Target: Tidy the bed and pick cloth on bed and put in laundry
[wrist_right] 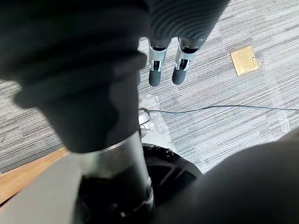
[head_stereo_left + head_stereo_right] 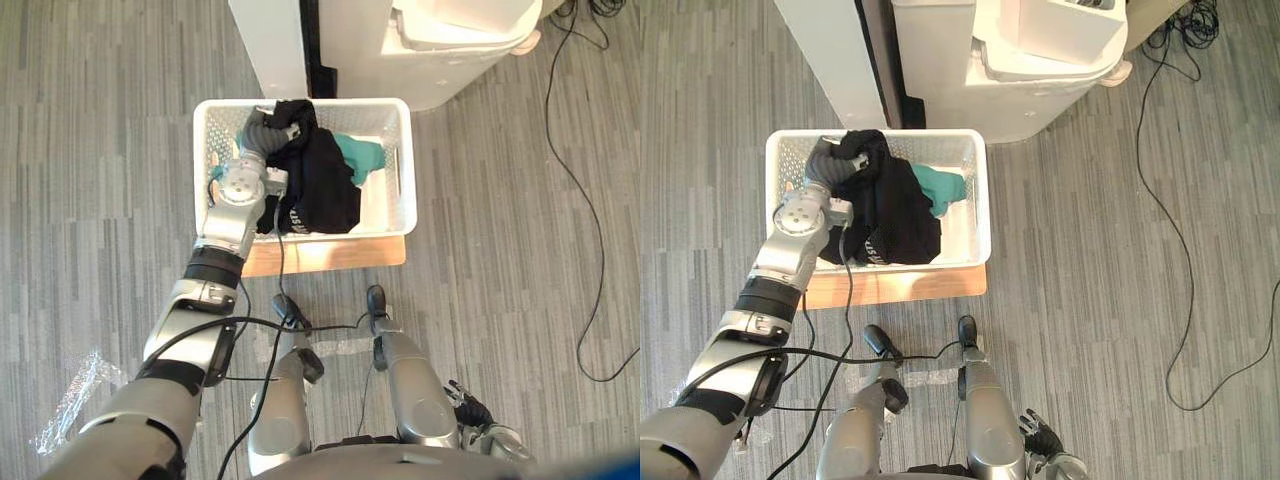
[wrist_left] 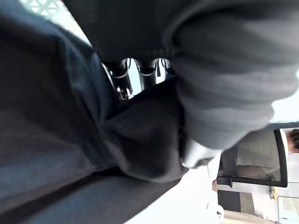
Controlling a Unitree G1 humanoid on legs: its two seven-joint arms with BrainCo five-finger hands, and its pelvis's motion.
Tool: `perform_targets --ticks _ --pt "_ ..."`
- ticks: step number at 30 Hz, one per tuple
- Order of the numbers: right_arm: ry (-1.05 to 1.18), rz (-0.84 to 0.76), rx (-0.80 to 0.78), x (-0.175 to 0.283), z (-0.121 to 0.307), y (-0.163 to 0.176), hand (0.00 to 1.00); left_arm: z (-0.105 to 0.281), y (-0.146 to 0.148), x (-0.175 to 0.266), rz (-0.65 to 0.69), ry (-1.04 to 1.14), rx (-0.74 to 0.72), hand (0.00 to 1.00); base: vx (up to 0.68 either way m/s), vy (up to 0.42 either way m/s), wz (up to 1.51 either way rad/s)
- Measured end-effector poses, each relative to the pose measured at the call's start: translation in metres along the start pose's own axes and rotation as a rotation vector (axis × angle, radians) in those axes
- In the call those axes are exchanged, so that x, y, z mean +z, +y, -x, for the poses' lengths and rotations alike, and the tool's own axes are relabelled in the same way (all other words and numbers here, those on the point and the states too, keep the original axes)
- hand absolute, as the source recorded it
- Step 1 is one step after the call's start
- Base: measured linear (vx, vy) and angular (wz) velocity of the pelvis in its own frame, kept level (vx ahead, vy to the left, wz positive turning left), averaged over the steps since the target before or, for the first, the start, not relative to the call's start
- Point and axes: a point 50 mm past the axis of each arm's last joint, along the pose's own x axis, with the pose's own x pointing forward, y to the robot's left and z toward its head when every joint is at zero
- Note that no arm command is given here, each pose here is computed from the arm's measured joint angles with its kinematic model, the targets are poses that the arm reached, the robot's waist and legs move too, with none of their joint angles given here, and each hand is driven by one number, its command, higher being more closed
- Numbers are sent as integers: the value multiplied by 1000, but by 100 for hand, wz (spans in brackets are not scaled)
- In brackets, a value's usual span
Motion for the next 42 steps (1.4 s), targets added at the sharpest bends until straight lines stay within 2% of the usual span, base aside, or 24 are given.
perform_targets --ticks 9,12,17,24,26,33,37,42 --pt "10 8 -13 -2 1 -4 0 0 4 -3 -21 32 -67 0 82 -15 7" --pt "20 5 -23 -3 1 -7 0 1 8 -4 -77 41 -121 0 67 -12 11" --pt "58 -24 -36 -11 2 -16 0 15 33 -31 -220 180 -185 0 69 2 12" --pt "171 -64 -90 -34 8 -30 0 33 65 -50 -248 285 -220 0 37 15 17" --pt "179 -65 -97 -37 10 -31 0 38 71 -55 -224 300 -220 0 -21 26 15" --pt "230 -39 -111 -47 13 -34 0 90 92 -106 35 403 -129 0 31 17 9" --pt "279 -55 -124 -60 19 -38 0 139 81 -156 253 542 -52 0 98 3 13" --pt "310 -39 -100 -67 22 -38 0 214 64 -212 334 782 49 0 98 0 0"
